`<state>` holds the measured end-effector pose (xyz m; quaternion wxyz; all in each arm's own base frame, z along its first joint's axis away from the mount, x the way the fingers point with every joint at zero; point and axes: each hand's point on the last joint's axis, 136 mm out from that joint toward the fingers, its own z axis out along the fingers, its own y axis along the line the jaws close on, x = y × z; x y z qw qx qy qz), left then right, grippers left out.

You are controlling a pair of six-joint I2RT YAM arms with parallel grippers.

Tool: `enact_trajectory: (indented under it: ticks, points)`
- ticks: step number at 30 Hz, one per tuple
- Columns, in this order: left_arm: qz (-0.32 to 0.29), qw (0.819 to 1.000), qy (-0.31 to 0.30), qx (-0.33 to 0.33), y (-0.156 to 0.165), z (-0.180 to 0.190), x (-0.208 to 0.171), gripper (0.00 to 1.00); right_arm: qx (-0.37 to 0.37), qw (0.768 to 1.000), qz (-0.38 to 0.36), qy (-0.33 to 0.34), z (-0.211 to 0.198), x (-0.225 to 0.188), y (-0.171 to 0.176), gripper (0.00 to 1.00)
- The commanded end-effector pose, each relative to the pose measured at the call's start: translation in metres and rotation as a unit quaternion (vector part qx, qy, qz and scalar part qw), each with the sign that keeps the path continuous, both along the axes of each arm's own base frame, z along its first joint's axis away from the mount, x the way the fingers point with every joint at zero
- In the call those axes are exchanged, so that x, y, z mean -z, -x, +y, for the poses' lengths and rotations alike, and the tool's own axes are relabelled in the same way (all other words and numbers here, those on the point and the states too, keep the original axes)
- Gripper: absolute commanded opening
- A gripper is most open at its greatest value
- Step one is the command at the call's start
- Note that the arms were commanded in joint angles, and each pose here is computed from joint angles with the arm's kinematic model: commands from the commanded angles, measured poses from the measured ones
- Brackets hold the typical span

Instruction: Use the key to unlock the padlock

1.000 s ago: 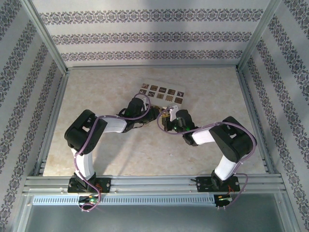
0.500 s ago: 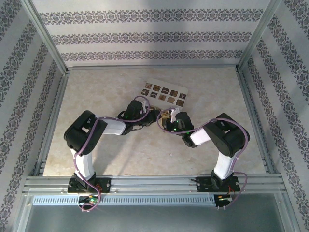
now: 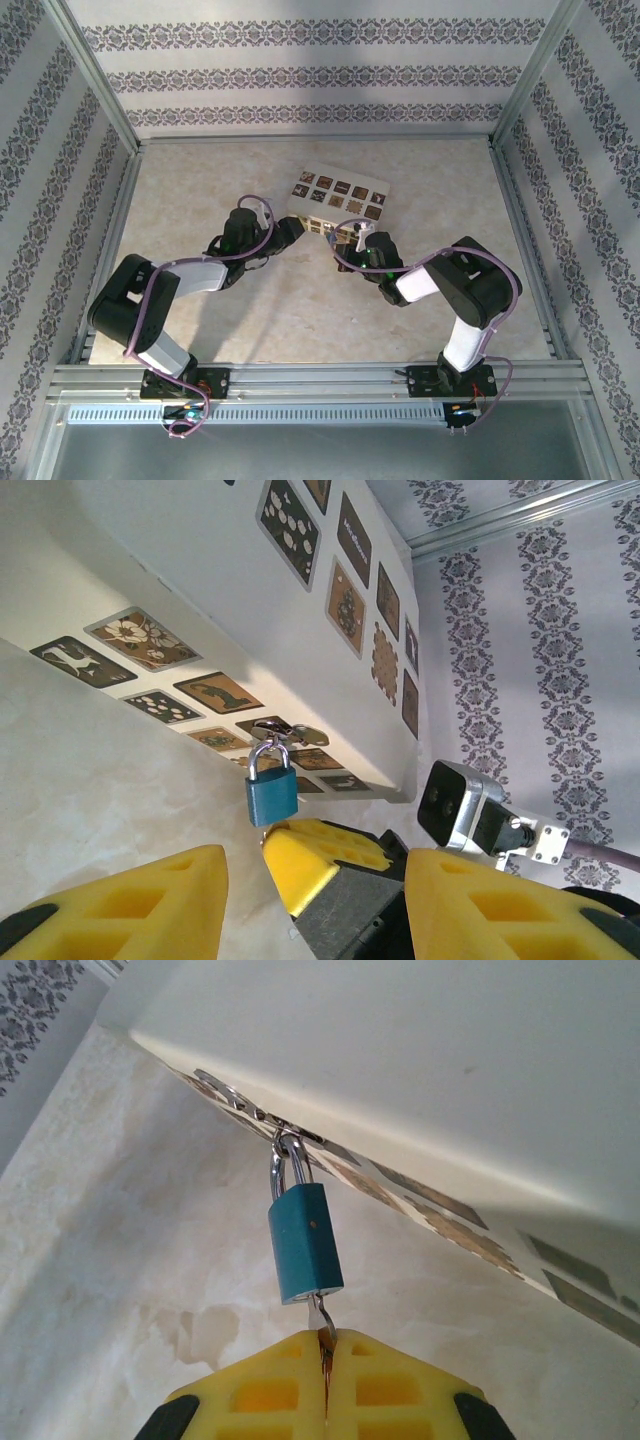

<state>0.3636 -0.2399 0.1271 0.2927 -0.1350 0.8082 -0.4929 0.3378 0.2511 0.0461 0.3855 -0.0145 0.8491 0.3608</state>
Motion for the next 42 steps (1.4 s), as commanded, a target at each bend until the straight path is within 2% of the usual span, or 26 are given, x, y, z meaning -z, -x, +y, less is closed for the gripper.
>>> enact_trajectory:
  ticks: [1,14,25,42]
  points:
    - [-0.022,0.999,0.029,-0.004,-0.003,0.001,-0.014,0.49,0.007,0.998,0.029,-0.055,0.007,-0.017,-0.004,0.0]
    - [-0.008,0.997,0.072,0.012,-0.011,-0.013,-0.002,0.47,0.041,0.984,0.106,-0.137,0.012,-0.024,-0.004,0.0]
    - [0.006,0.995,0.093,0.042,-0.021,-0.037,0.013,0.46,0.052,0.979,0.123,-0.151,0.009,-0.03,-0.003,0.0]
    - [0.037,0.993,0.093,0.065,-0.027,-0.064,0.039,0.42,0.061,0.973,0.139,-0.174,0.01,-0.036,-0.004,0.0]
